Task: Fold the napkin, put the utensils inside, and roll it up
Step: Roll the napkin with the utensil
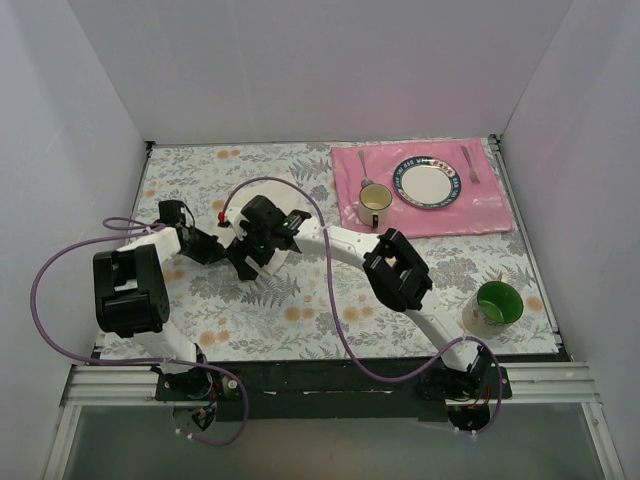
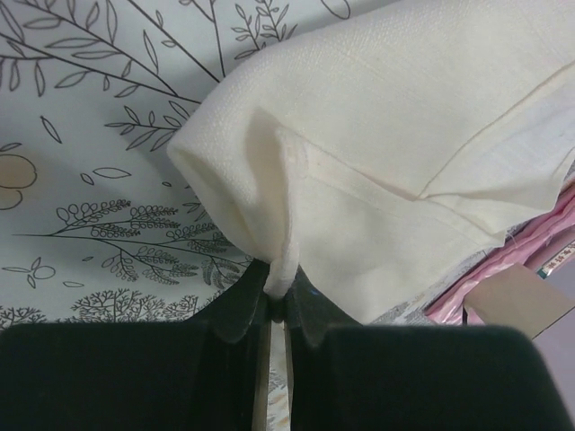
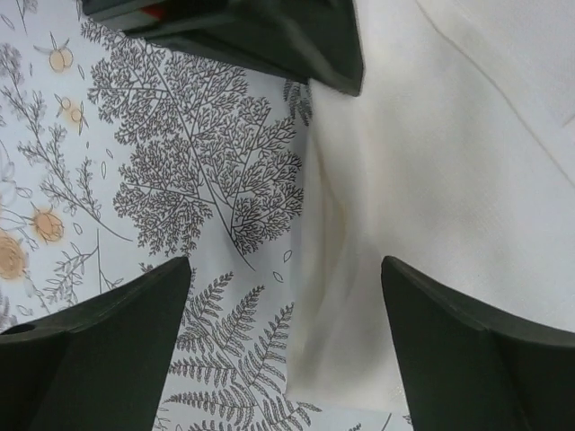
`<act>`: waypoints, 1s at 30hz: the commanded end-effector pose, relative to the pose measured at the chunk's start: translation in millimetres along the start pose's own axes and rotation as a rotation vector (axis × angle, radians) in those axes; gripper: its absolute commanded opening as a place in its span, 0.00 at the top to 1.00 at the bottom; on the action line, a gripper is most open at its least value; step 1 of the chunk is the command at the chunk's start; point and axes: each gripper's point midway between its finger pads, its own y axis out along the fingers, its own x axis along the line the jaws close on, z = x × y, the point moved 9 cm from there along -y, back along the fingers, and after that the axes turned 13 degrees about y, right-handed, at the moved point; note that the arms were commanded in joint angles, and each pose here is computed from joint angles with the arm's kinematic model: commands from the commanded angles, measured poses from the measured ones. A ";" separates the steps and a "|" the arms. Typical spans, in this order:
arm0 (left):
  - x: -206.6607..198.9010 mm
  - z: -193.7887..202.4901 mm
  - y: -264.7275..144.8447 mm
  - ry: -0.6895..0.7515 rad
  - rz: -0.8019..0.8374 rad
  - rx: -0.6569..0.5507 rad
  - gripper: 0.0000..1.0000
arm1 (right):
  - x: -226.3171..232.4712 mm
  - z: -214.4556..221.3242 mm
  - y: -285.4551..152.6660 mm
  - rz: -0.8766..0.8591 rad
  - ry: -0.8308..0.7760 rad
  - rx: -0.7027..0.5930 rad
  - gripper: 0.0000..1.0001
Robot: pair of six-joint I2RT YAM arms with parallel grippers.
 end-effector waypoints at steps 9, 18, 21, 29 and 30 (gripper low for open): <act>-12.1 -5.2 -11.2 -0.031 0.015 0.058 1.00 | 31.3 6.7 -3.4 0.438 -0.409 -0.160 0.10; -6.2 -5.4 -10.2 -0.053 0.028 0.086 1.00 | 29.1 17.1 16.2 0.542 -0.508 -0.188 0.28; -3.5 -7.0 -11.9 -0.059 0.028 0.085 1.00 | 24.9 19.6 21.8 0.561 -0.514 -0.188 0.42; 0.7 -9.8 -13.4 -0.039 0.046 0.076 1.00 | 25.0 18.6 29.7 0.536 -0.511 -0.159 0.74; 0.6 -10.2 -13.0 -0.031 0.051 0.072 1.00 | 26.7 17.4 29.3 0.525 -0.509 -0.157 0.84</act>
